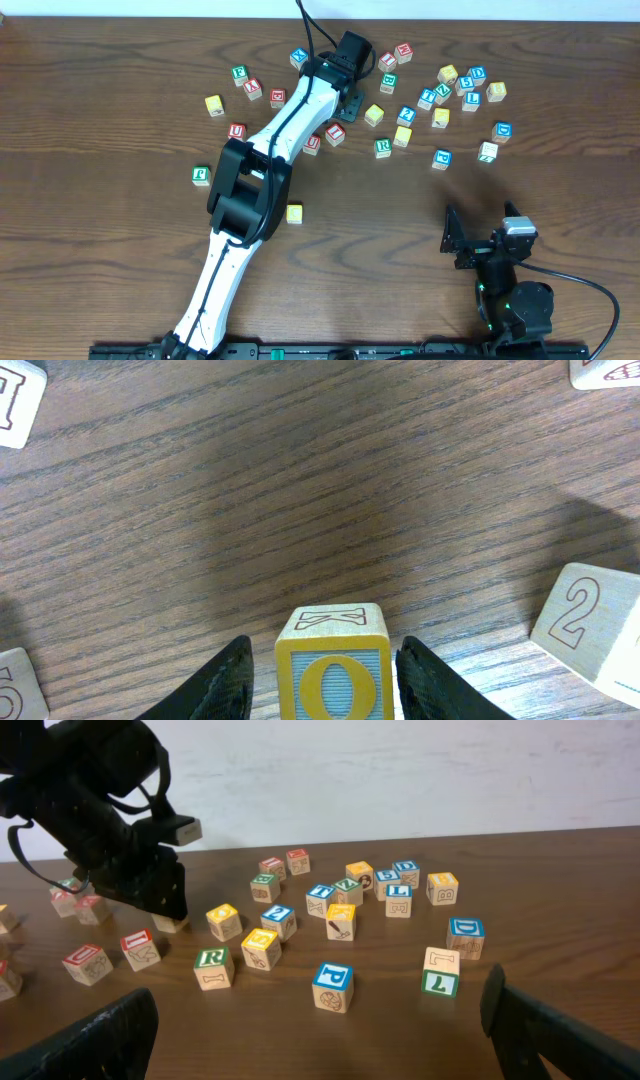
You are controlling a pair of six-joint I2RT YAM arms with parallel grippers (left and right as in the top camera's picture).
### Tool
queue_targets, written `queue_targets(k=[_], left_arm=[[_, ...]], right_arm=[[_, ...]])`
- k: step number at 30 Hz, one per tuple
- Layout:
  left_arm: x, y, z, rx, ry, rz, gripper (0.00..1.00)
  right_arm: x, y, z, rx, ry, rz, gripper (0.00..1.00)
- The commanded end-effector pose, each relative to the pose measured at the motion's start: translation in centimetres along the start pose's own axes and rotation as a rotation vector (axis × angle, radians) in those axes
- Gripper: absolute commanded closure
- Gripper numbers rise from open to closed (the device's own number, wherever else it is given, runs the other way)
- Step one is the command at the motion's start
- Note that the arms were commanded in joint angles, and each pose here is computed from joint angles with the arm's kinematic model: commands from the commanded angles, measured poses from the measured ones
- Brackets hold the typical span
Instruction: Spell out CORL
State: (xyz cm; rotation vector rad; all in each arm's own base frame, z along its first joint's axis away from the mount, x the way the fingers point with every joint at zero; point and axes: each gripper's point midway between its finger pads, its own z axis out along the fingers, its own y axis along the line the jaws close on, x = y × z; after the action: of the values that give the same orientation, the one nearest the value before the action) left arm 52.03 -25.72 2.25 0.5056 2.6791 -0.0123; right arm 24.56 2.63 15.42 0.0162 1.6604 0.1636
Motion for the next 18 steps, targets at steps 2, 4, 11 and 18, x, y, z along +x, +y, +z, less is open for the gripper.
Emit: queue_targets(k=[2, 4, 11, 18], left_arm=[[0.93, 0.20, 1.28, -0.006, 0.031, -0.009, 0.56], [1.01, 0.20, 1.33, -0.007, 0.033, -0.008, 0.59], [1.07, 0.21, 1.36, -0.007, 0.034, -0.008, 0.67], [1.07, 0.21, 1.36, -0.007, 0.034, -0.008, 0.78]], right_arm=[[-0.01, -0.20, -0.03, 0.006, -0.002, -0.012, 0.01], [-0.01, -0.21, -0.03, 0.007, -0.002, -0.012, 0.01], [-0.01, -0.21, -0.03, 0.007, -0.002, -0.012, 0.01], [-0.01, -0.21, -0.03, 0.007, -0.002, -0.012, 0.01]])
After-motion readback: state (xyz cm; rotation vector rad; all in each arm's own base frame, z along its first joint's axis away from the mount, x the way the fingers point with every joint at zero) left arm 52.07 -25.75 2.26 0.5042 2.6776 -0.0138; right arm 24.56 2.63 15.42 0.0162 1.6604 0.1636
